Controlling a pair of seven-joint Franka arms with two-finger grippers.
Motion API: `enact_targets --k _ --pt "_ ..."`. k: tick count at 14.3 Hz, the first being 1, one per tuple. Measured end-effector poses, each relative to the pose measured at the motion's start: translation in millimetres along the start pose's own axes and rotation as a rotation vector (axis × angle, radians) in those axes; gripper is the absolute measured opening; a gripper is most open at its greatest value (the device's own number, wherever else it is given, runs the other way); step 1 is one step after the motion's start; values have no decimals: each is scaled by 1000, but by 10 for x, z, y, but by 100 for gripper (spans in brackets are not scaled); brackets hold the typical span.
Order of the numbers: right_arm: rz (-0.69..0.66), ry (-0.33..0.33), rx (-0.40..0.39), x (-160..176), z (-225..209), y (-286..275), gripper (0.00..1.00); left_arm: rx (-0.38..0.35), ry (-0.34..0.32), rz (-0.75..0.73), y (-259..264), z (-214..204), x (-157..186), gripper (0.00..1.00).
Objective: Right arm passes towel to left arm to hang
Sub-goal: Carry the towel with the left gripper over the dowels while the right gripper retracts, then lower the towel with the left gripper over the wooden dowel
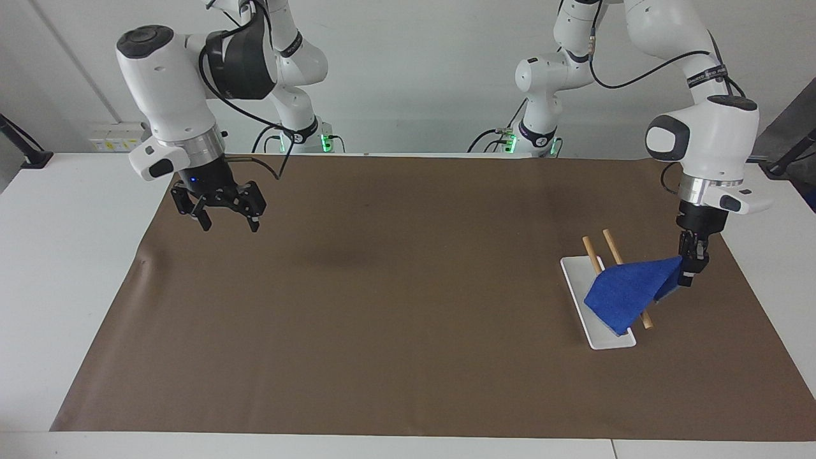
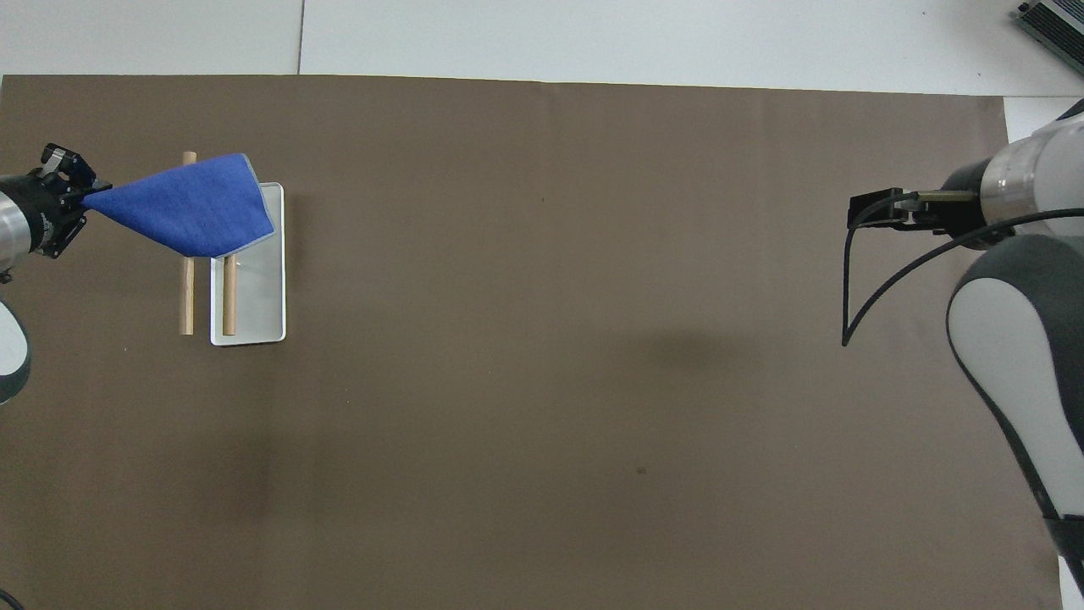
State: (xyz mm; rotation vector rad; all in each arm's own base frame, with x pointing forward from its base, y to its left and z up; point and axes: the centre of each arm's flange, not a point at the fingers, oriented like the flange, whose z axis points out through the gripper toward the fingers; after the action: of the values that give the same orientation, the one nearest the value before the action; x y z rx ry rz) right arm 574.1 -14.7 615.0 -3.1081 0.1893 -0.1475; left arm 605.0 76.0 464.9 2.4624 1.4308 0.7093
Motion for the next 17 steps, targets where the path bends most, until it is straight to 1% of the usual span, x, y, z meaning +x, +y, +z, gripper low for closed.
enact_targets --k 2,5,7,11,13,15,17 --pt "16 -32 -11 -46 -125 104 100 25 -7 1 30 -57 84 2" --pt "24 -57 -25 -75 -125 161 100 64 -10 23 74 -103 163 2" --pt "34 -70 -26 -90 -86 153 100 74 -6 36 82 -96 168 2" --pt "40 -75 -27 -111 -72 147 100 98 6 71 93 -84 177 2" --pt "39 -76 -28 -125 -86 148 100 101 7 76 103 -87 176 2" --pt "32 -88 -54 -167 -142 149 100 95 7 82 116 -60 142 2" --pt "29 -89 -57 -207 -220 134 100 54 23 88 125 25 51 2"
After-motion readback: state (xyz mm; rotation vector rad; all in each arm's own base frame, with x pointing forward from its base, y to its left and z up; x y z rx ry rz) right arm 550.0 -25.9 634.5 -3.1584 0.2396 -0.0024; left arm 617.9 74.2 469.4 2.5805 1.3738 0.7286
